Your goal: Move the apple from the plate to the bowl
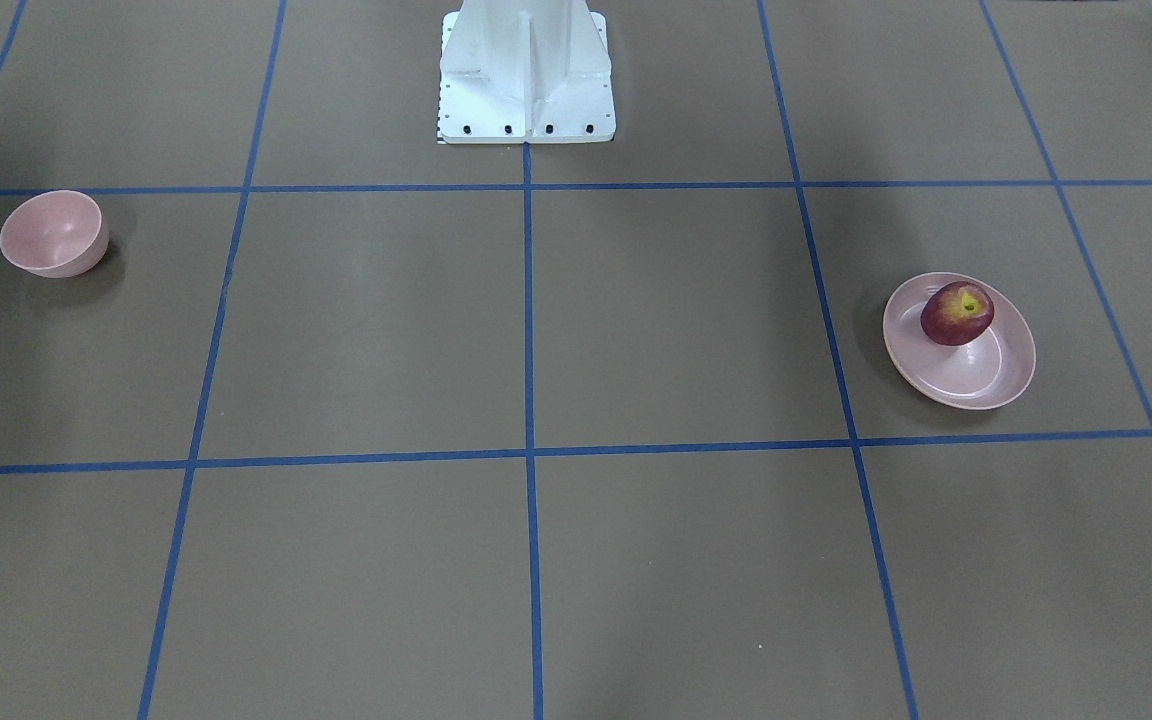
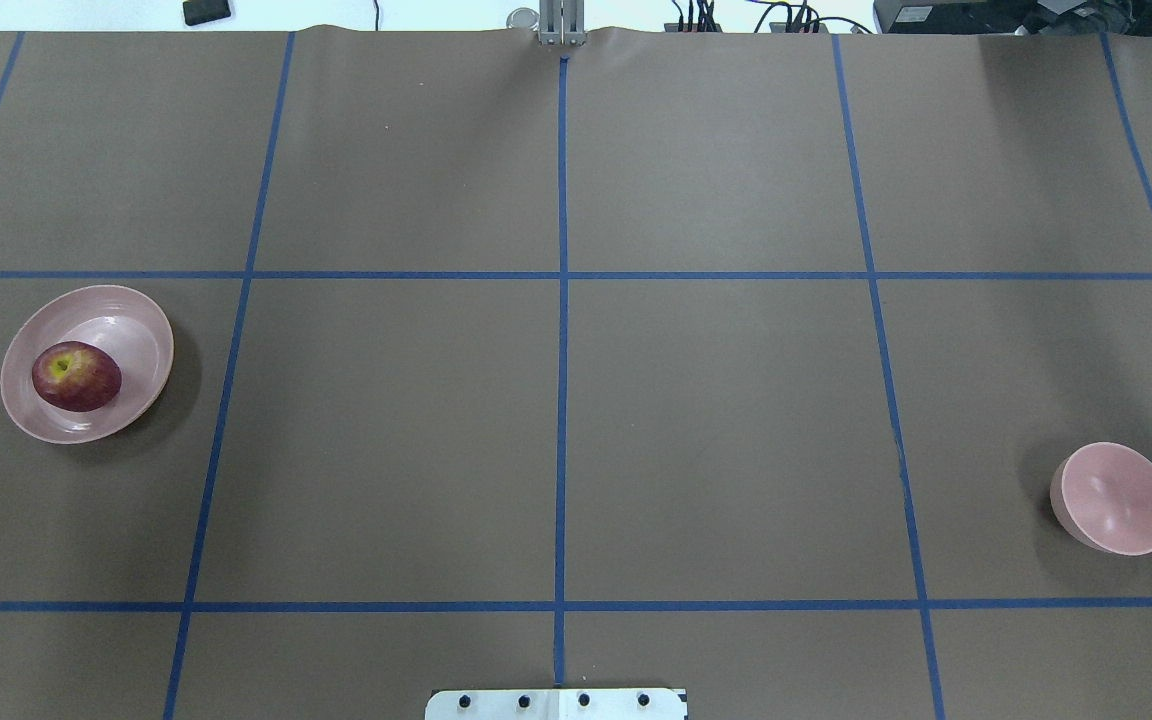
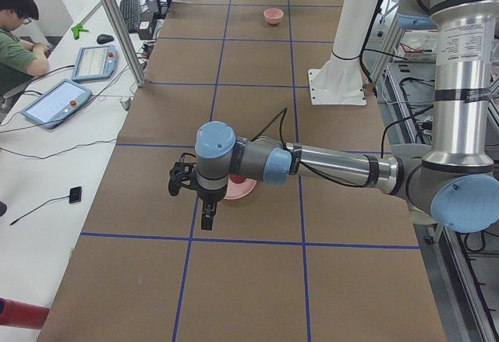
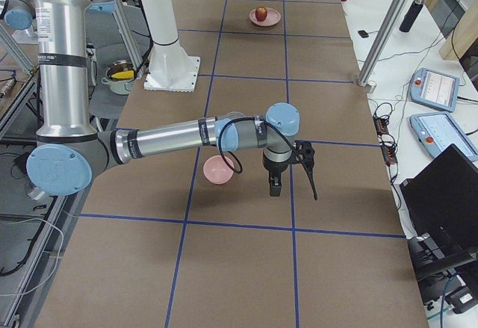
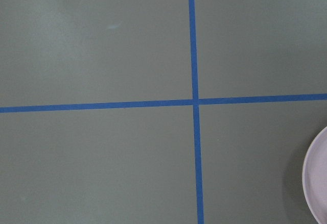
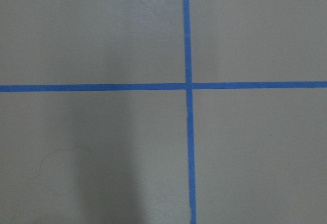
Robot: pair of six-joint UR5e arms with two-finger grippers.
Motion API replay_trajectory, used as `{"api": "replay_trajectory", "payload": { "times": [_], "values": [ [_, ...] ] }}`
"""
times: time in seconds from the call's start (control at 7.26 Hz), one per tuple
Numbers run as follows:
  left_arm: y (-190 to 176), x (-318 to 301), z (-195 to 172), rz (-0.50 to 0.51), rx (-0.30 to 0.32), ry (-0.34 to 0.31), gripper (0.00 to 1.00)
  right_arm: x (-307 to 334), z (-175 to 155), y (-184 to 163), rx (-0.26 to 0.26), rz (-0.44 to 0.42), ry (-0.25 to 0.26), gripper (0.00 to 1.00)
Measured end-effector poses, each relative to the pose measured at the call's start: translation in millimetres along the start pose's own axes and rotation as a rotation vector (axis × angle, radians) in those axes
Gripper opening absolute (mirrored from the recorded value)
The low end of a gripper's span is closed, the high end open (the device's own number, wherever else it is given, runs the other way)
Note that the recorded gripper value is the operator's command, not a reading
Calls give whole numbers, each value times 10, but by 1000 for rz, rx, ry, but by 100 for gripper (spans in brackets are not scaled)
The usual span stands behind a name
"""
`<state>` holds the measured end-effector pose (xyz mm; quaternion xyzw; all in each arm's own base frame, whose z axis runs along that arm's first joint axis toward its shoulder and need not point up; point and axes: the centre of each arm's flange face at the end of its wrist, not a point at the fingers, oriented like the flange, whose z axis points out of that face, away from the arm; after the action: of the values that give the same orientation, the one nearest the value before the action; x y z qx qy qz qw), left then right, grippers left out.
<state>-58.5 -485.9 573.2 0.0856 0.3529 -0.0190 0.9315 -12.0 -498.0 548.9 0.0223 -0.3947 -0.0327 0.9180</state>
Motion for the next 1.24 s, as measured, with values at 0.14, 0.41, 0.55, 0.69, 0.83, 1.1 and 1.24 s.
{"api": "replay_trajectory", "payload": {
  "times": [0.14, 0.41, 0.55, 0.69, 0.83, 1.1, 1.24],
  "values": [
    [-90, 161, -32, 11, 13, 10, 99, -309, 80, -85, -30, -5, -90, 100],
    [-150, 387, 29, 50, 5, 21, 99, -828, 239, -205, -53, 30, -181, 100],
    [-153, 448, 69, 66, -2, 24, 99, -905, 388, -109, -38, -12, -192, 100],
    [-151, 488, 93, 73, -7, 26, 99, -865, 548, 74, -24, -57, -202, 100],
    [-150, 515, 94, 75, -7, 28, 99, -781, 689, 281, -18, -92, -212, 100],
    [-149, 545, 75, 77, -5, 29, 99, -691, 882, 552, -35, -133, -216, 100],
    [-150, 556, 69, 80, -3, 30, 99, -682, 985, 647, -55, -157, -210, 100]
  ]
}}
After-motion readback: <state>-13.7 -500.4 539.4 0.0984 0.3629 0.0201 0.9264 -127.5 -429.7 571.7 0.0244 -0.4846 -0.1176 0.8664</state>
